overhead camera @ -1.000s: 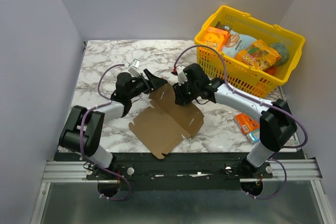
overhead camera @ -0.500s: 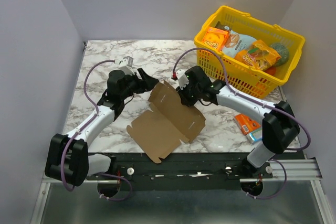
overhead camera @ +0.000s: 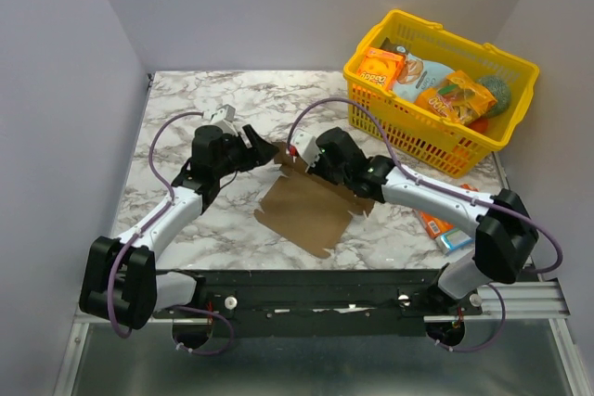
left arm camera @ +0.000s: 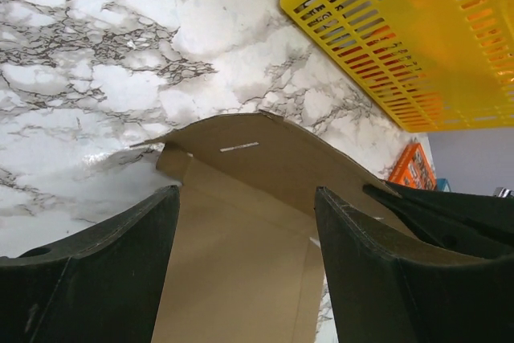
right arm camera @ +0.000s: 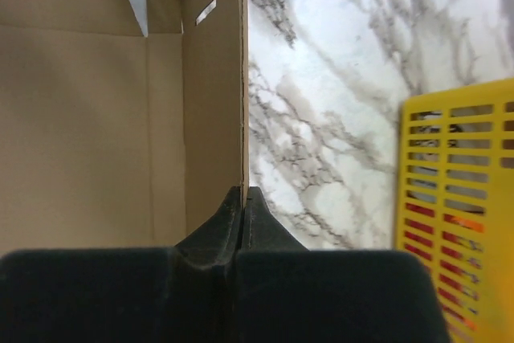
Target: Fold the paper box
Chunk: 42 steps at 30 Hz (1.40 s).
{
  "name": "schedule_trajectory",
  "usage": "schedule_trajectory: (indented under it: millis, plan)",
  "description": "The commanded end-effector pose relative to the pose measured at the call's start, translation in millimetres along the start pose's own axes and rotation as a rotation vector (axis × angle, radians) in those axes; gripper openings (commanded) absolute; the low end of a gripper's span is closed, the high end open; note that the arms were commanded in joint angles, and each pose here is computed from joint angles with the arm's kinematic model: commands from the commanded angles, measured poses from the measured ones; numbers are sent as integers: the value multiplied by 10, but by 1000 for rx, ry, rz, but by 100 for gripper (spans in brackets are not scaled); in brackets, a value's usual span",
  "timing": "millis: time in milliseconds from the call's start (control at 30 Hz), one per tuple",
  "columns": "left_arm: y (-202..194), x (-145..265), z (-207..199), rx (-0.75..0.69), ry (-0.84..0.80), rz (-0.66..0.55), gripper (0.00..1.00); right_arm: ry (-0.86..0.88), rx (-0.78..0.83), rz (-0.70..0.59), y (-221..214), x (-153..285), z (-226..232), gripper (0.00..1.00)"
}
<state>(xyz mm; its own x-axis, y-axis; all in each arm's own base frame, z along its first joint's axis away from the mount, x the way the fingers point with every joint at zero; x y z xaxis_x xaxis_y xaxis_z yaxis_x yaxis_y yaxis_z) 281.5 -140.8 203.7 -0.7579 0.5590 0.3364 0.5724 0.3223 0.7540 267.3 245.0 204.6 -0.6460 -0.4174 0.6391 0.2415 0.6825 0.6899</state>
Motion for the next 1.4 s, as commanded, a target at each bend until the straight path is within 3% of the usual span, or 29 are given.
schedule_trajectory:
  millis: [0,167,333,700,933,1200,1367]
  plan:
    - [96,11,-79,58,-40,-62,77,-188,210,48,-54,-138,-20,1]
    - [189,-43,-102,29,-47,-109,76,-166,225,80,-170,-270,106,1]
    - [177,-247,-77,11,-71,-52,75,-145,203,64,-177,-235,136,1]
    - [321,-481,-345,-96,-125,-129,72,-122,184,73,-209,-251,172,1]
    - [286,-534,-371,-156,-49,-146,71,-102,178,75,-212,-254,193,1]
    - [356,-455,-296,-193,179,-208,71,-92,178,87,-215,-267,204,1]
    - [414,-432,-328,-206,175,-227,72,-89,177,87,-201,-264,203,1]
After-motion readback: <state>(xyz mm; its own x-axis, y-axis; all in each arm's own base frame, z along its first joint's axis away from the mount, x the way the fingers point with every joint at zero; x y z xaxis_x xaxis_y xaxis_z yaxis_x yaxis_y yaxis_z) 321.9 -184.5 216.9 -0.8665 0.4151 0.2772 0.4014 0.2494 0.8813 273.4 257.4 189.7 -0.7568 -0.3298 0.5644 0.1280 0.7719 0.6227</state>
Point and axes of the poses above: each gripper's point midway between its finger pads, its own x axis back along the fingers, its own z axis along the line the jaws close on, y = z × x, the point moved 8 cm from there along x, back along the fingers, and after that the axes turned 8 degrees about -x, right-handed, at the moved point
